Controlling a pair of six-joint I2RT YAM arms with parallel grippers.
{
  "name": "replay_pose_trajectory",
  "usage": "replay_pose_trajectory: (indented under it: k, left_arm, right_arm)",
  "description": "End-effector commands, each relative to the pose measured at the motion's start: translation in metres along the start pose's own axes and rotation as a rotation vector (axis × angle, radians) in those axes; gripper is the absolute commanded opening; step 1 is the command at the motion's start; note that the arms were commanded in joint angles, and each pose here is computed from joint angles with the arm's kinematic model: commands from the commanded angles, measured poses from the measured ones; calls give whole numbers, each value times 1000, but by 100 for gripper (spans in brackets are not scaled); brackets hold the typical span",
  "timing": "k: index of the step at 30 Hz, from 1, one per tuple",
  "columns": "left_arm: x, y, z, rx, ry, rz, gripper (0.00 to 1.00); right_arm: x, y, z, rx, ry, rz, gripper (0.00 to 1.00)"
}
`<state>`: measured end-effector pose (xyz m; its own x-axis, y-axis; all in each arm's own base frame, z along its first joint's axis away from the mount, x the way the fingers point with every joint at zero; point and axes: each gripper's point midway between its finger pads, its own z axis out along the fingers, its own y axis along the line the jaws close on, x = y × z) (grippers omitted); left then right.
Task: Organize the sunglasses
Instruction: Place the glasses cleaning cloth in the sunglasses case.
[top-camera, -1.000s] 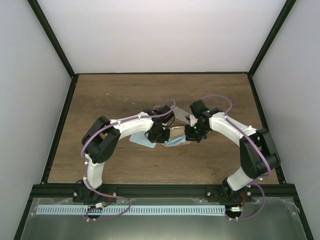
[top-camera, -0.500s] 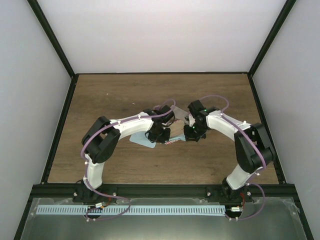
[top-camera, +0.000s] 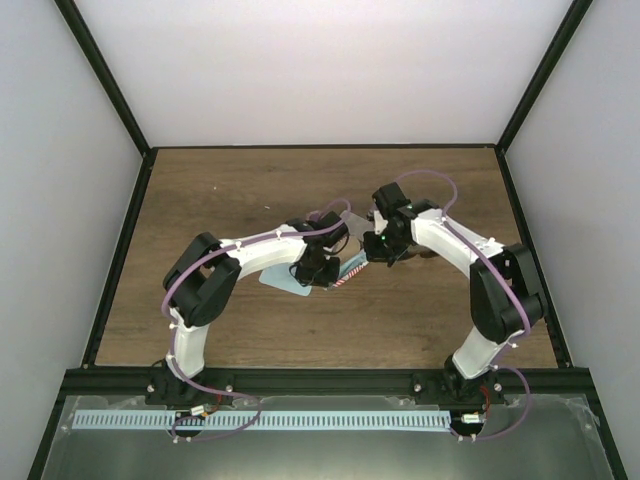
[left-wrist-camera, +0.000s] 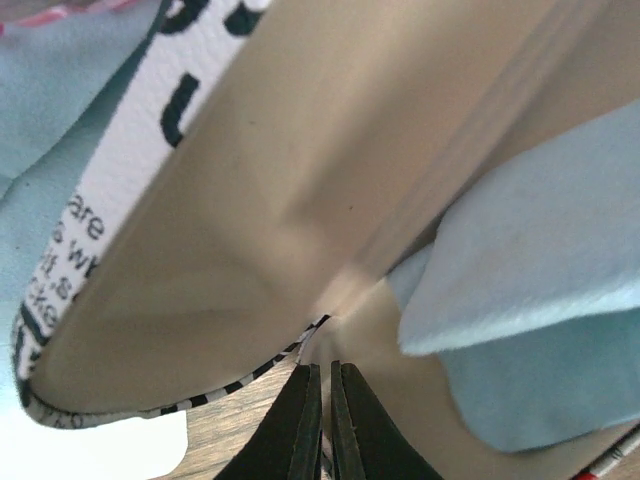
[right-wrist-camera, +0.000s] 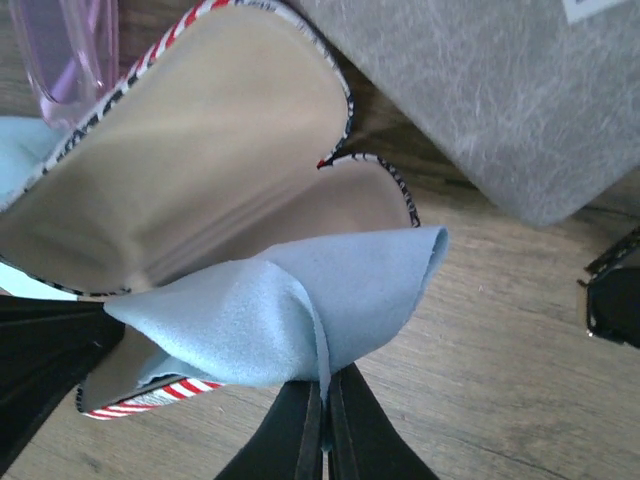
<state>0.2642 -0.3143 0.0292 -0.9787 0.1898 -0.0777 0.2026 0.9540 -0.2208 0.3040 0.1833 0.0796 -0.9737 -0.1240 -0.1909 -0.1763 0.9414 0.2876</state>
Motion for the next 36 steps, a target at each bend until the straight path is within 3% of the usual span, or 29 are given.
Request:
replay_pose_trajectory:
  k: [1, 16, 36]
  left_arm:
    - [5, 5, -6, -9, -3, 4, 6]
    - [7, 9, -7, -19, -8, 0, 6]
    - [-11, 16, -26, -94, -92, 24, 6]
  right_arm:
    - [-24, 3, -7, 5, -49, -12, 1]
    - [-40, 20, -5, -67, -44, -32, 1]
    - [44, -4, 9, -62, 82, 17, 1]
